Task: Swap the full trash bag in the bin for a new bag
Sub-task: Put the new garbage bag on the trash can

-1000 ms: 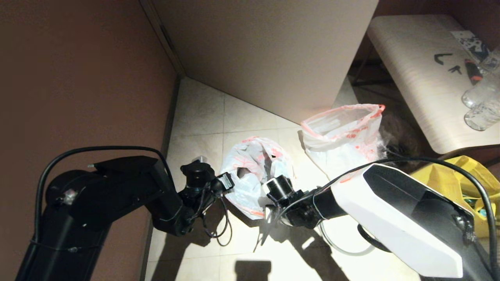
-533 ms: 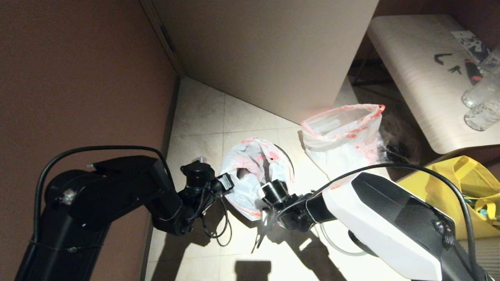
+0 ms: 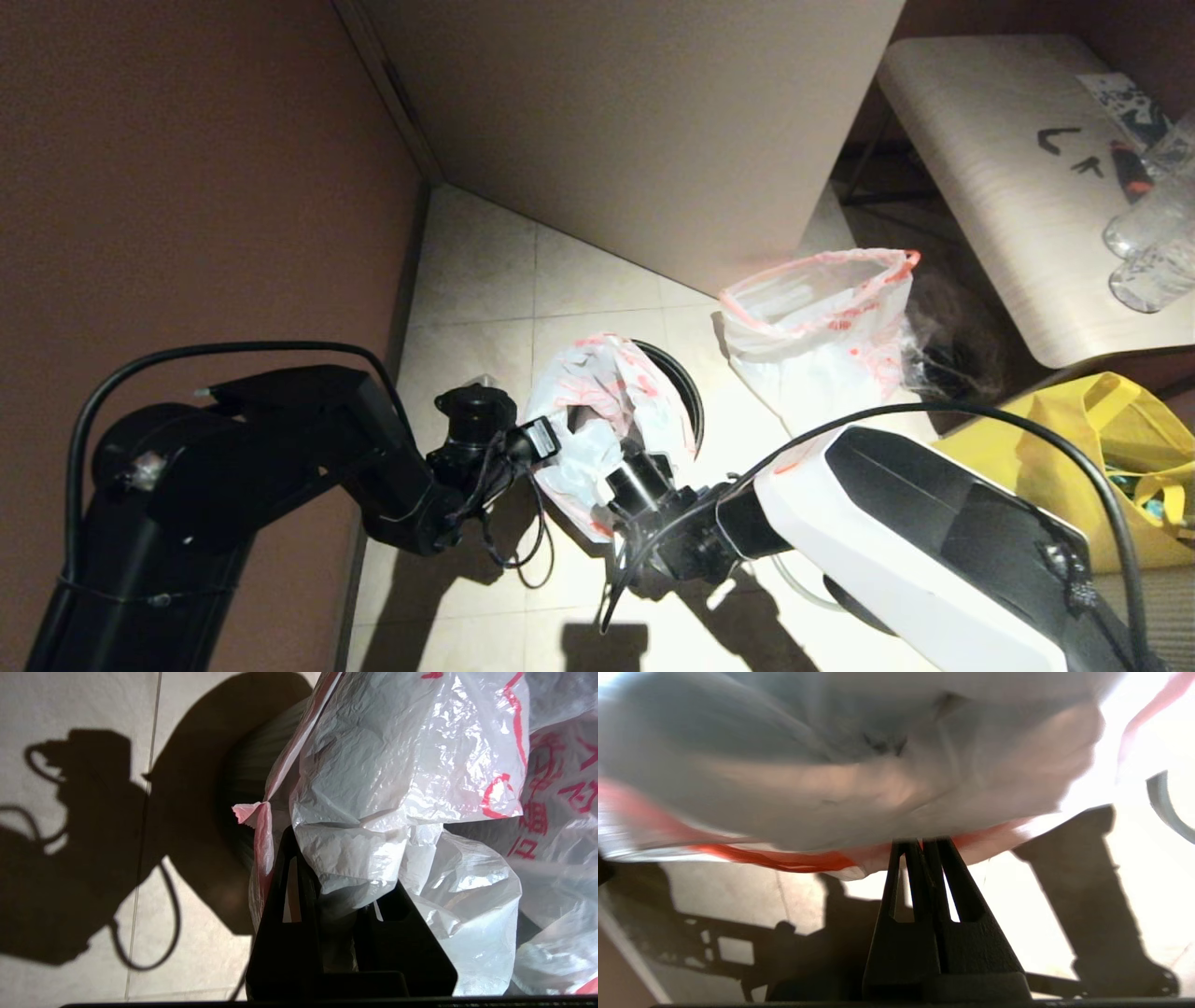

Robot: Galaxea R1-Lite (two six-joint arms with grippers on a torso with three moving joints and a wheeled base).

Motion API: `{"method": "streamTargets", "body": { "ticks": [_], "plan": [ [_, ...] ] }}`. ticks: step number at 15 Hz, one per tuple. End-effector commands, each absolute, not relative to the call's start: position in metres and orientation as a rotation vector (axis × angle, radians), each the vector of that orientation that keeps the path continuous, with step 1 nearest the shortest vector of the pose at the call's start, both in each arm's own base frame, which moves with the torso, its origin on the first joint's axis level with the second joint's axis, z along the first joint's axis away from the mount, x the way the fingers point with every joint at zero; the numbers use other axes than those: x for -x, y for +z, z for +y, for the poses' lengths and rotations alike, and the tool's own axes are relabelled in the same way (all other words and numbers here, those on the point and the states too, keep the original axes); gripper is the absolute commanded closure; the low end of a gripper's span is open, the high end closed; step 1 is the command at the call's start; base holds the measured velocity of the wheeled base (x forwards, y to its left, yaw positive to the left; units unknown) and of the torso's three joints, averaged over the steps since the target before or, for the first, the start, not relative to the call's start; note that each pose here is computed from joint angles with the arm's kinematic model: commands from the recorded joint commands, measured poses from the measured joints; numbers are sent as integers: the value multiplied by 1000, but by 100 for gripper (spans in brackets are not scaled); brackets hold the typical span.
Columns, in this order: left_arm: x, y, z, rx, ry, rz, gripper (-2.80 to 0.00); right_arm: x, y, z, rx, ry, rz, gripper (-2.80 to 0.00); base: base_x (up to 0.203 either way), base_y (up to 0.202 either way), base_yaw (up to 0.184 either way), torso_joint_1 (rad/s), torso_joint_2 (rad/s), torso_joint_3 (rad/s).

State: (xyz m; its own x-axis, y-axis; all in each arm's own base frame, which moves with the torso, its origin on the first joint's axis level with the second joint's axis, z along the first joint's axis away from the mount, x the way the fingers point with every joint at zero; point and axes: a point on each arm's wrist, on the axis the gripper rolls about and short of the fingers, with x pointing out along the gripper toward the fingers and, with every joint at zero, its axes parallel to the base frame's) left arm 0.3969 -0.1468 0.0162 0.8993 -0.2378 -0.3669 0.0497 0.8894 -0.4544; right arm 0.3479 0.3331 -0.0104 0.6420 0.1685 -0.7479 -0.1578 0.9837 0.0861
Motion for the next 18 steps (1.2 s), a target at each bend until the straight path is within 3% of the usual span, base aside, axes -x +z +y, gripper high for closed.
{"method": "streamTargets", "body": {
  "ticks": [1, 7, 12, 13, 18],
  "plan": [
    [-396, 23, -150, 450, -161, 425, 0, -339, 26, 326, -42, 198, 817, 0, 0, 0, 0, 0, 0, 0],
    [-393, 22, -153, 418, -168, 441, 0, -306, 85, 273, -54, 145, 790, 0, 0, 0, 0, 0, 0, 0],
    [-386, 20, -160, 400, -178, 484, 0, -319, 124, 246, -114, 109, 703, 0, 0, 0, 0, 0, 0, 0],
    [-385, 18, -160, 388, -177, 503, -280, -321, 125, 246, -118, 107, 698, 0, 0, 0, 0, 0, 0, 0],
    [-359, 19, -159, 347, -368, 629, -280, -322, 129, 243, -125, 99, 690, 0, 0, 0, 0, 0, 0, 0]
  ]
}}
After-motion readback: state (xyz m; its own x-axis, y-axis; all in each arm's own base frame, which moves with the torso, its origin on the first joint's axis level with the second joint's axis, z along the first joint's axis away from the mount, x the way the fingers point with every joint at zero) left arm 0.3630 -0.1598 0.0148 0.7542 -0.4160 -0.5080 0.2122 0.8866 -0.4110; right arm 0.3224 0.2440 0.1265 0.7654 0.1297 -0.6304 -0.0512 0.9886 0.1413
